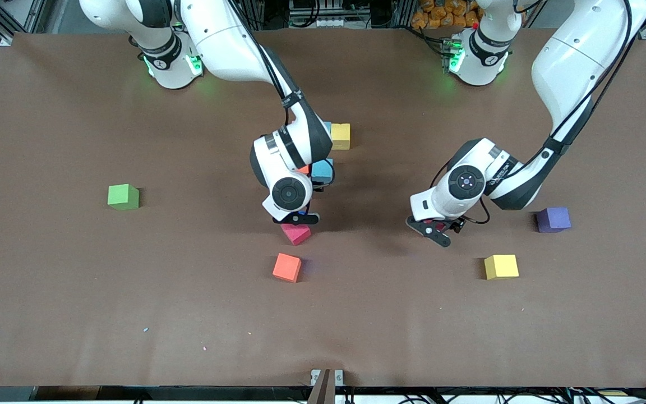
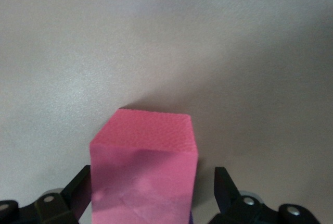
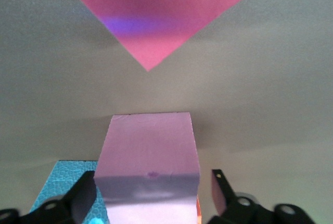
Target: Arrange 11 blocks into digit 3
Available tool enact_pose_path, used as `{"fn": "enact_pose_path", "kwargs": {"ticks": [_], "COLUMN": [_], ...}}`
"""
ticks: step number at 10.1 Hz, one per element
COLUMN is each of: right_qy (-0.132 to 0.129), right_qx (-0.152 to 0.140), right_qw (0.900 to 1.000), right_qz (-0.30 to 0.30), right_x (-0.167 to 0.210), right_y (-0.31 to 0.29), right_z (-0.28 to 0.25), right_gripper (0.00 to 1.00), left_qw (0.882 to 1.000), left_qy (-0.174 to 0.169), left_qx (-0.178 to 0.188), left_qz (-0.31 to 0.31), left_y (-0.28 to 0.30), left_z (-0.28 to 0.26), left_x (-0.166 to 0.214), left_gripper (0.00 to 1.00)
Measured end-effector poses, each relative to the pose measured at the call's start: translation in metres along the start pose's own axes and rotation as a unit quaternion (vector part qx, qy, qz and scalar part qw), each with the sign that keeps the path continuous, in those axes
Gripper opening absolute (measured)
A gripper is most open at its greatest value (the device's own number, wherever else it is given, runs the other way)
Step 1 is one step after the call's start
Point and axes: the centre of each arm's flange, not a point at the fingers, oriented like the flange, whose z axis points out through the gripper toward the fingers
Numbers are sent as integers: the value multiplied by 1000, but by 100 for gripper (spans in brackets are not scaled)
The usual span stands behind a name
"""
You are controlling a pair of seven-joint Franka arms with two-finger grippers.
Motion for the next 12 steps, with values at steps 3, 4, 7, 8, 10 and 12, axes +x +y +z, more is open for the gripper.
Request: {"fn": "enact_pose_path", "kwargs": {"ticks": [3,4,7,8,10,12], "right_qy": [11,11,20,28,66,125], "right_qx": [7,9,19,22,17,-13], "right_qw": [1000,1000,1000,999,998,992], "right_qz": [-2,-3,-2,4,6,-13], "right_x": [3,4,7,7,9,15], "right_y": [-1,0,1,-1,-5,-6], "right_z": [-16,-26,-55,-64,-83,-92], "right_gripper": [100,100,100,100,100,100], "left_qw": [1000,1000,998,995,983,957], "left_qy": [5,9,32,41,52,55], "left_qx": [4,5,8,7,3,-4], "left_qz": [-4,-10,-53,-86,-178,-285], "left_y": [-1,-2,-2,8,34,63], "left_z": [-1,-4,-23,-31,-41,-44], "left_x": [2,4,19,26,36,42], "left_gripper": [78,59,59,59,59,58]}}
